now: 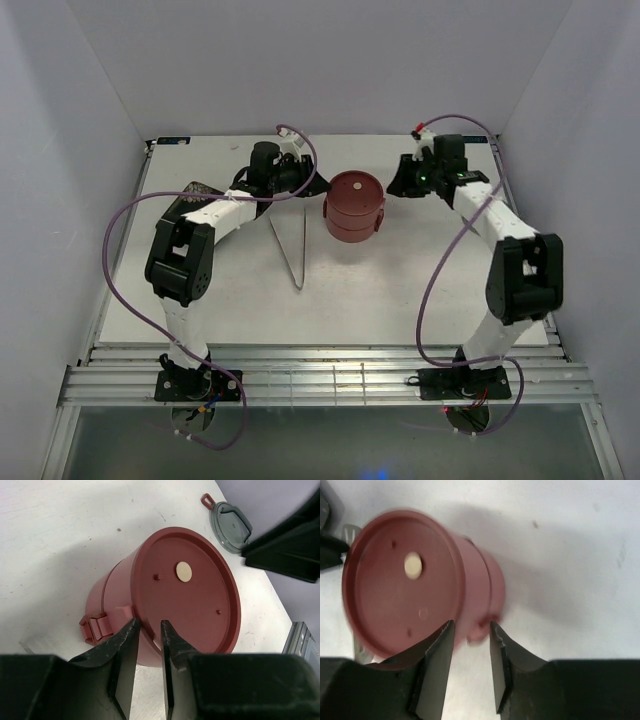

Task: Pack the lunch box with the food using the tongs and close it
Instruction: Close the fastener on the packing box.

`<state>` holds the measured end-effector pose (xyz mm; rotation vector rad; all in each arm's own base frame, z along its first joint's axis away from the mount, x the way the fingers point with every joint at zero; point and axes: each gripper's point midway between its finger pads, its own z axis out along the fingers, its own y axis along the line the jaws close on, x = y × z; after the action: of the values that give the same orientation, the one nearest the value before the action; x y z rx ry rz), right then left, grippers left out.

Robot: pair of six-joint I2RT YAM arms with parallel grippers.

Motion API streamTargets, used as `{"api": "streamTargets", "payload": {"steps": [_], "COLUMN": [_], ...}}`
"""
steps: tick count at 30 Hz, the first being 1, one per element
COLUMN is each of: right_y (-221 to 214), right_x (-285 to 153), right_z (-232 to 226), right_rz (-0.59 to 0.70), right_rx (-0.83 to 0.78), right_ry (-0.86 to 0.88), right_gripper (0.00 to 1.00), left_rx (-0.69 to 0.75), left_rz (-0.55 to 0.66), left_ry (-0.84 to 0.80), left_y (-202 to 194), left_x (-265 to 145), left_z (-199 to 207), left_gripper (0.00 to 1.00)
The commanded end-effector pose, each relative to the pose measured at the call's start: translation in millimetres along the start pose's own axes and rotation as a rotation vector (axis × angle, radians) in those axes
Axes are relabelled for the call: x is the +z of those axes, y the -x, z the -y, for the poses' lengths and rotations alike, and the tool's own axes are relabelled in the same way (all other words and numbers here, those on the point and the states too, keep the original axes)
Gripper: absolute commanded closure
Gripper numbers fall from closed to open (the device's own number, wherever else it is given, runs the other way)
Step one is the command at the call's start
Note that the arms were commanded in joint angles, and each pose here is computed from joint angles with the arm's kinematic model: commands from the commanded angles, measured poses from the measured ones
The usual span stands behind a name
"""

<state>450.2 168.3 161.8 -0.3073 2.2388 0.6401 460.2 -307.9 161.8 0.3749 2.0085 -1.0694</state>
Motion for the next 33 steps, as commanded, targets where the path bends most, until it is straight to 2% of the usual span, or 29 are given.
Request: {"api": "streamTargets", "payload": {"steps": [1,2,3,4,5,7,10,11,16,25,33], "right_y": [32,1,-12,-6,-40,-48,-71,-62,-72,-76,-62], "right_x": [-52,-55,-55,-56,-51,-47,-39,-40,-30,-12,12], "right_z": [7,8,8,9,11,6,3,-2,-3,8,6], "right_rz": [0.202,0.18,0.181,0.255,0.222,0.259,0.239,0.298,0.292,0.287,0.283], "right_rx": [0.109,0.161,0.235,0.232,0.276,0.304,0.359,0.336,0.392,0.428,0.427], "right_ry": [-0.008,0.007,0.021,0.045,0.052,0.099,0.147,0.19,0.233,0.228,0.26], "right_gripper": [0.7,0.77,0.86,0.92,0.92,0.92,0.92,0.92,0.92,0.92,0.92], "left_rx": [0.03,0.033,0.031,0.029,0.021,0.013,0.002,0.001,-0.006,-0.004,-0.005], "left_rz": [0.018,0.022,0.022,0.019,0.014,0.008,-0.012,-0.018,-0.042,-0.038,-0.047], "left_ry": [-0.045,-0.052,-0.052,-0.052,-0.047,-0.047,-0.055,-0.055,-0.045,-0.028,-0.028], "left_y": [12,15,16,14,13,10,1,-2,-14,-16,-21], "left_x": [4,5,6,7,8,9,14,16,18,15,18], "left_z": [11,13,12,12,10,9,10,10,9,10,11], "left_gripper": [0.65,0.65,0.65,0.65,0.66,0.67,0.68,0.69,0.74,0.75,0.78]}}
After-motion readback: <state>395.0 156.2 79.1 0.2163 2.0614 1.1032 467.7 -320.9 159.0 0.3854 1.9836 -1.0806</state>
